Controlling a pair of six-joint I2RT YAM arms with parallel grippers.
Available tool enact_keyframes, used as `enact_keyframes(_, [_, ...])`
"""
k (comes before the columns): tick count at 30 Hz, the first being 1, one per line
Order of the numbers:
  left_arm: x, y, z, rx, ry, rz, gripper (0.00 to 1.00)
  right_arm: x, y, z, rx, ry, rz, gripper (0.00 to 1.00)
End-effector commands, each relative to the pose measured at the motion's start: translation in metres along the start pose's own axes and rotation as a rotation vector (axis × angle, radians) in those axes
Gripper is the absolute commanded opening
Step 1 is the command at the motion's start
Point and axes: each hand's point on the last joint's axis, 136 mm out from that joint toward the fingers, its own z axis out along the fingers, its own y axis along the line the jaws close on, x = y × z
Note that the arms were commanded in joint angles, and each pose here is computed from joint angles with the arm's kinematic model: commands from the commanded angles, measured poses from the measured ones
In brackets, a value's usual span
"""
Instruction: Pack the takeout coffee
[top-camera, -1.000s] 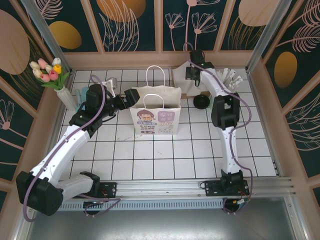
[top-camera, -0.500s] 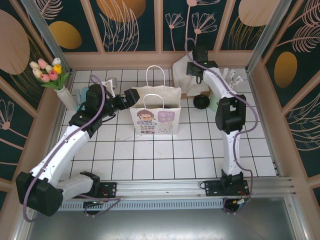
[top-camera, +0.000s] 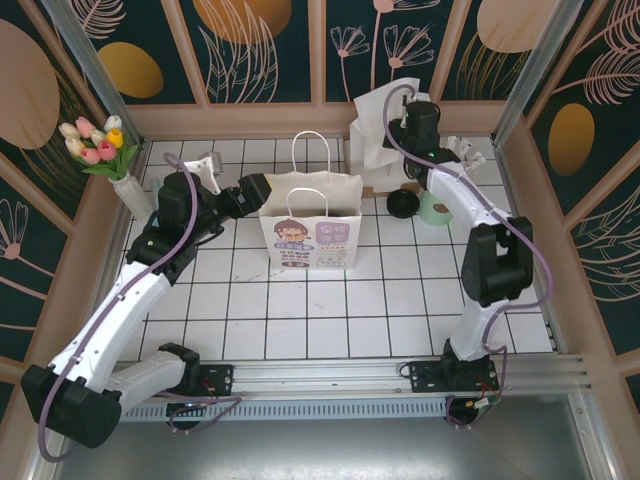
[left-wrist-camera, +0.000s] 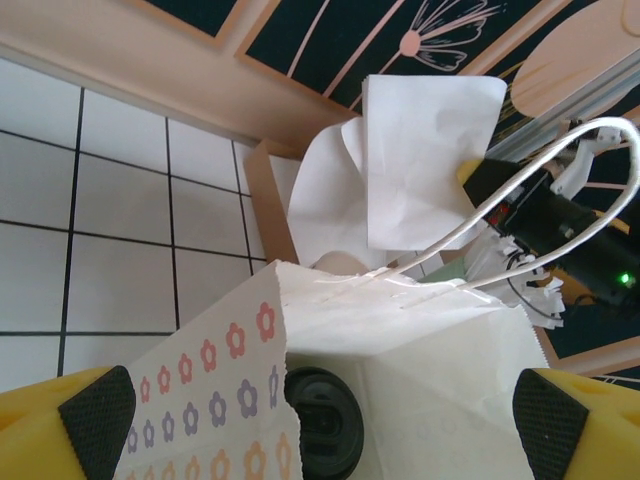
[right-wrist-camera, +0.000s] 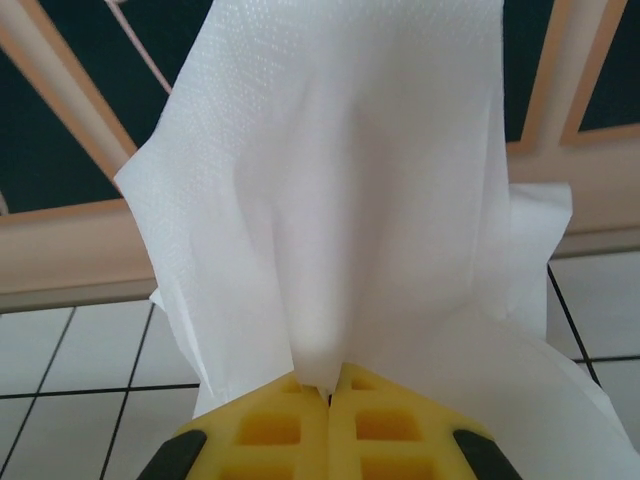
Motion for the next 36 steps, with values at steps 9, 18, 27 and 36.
enact_keyframes(9, [-0.018,-0.014,-0.013,0.035,-0.074,0.077,0.99,-0.023,0.006,-0.011,-0.089,-0.118,-0.021,0.0])
enact_keyframes(18, [-0.012,-0.01,-0.014,0.031,-0.059,0.068,0.99,0.03,-0.016,0.032,0.021,0.058,0.026,0.0])
enact_keyframes(27, [-0.002,-0.001,-0.011,0.018,-0.041,0.065,0.99,0.08,-0.029,0.064,0.072,0.204,0.042,0.0])
enact_keyframes(36, [0.0,0.002,-0.008,0.007,-0.03,0.066,0.98,0.079,-0.026,0.062,0.055,0.209,0.062,0.1])
